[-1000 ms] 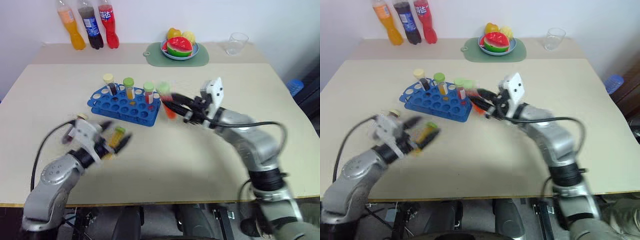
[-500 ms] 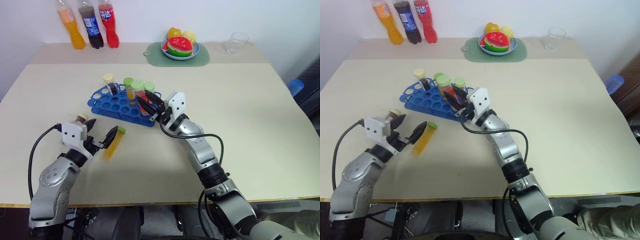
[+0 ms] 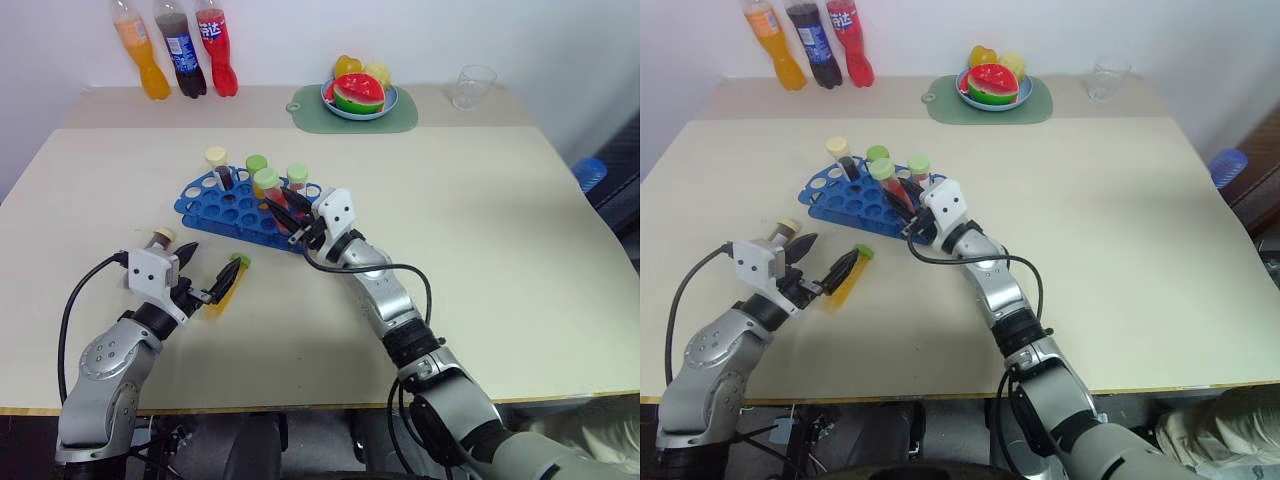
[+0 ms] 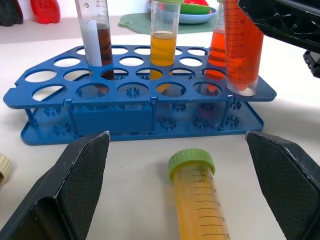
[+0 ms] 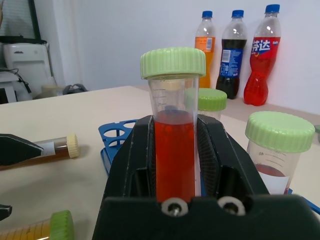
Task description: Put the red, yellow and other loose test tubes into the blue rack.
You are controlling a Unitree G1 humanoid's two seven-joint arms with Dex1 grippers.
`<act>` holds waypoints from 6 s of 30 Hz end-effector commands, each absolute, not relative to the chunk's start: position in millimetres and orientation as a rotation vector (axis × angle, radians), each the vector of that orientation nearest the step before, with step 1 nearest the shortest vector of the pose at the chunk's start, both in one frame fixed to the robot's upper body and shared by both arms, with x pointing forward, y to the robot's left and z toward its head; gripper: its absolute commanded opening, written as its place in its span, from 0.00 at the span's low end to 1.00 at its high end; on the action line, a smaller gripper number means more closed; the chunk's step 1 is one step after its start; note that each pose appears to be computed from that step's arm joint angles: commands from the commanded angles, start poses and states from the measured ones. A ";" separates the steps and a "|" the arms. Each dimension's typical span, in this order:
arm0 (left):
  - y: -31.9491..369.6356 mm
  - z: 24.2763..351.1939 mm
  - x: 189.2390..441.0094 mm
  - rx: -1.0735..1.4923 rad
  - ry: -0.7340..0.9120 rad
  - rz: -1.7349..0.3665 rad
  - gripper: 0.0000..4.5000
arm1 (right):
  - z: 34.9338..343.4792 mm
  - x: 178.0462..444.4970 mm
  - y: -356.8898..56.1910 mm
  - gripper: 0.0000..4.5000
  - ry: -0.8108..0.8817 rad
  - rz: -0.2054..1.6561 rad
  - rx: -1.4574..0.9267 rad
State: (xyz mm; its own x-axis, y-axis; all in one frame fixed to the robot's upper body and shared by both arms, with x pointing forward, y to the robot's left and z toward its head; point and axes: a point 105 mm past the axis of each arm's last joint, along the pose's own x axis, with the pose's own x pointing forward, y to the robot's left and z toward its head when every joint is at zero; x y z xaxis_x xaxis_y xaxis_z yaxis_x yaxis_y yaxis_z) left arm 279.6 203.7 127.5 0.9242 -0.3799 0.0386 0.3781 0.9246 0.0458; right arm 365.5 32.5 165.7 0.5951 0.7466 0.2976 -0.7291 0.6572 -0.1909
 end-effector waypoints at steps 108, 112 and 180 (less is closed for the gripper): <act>192.6 144.6 275.0 0.048 -0.079 -0.404 1.00 | 171.1 353.1 14.1 0.91 -0.292 0.959 -0.152; 191.3 153.5 281.8 0.107 0.064 -0.424 1.00 | 191.0 348.8 -2.1 0.99 -0.342 0.975 -0.174; 142.0 199.1 362.1 0.039 -0.491 -0.106 0.17 | 154.6 308.4 -70.6 1.00 -0.087 1.088 -0.295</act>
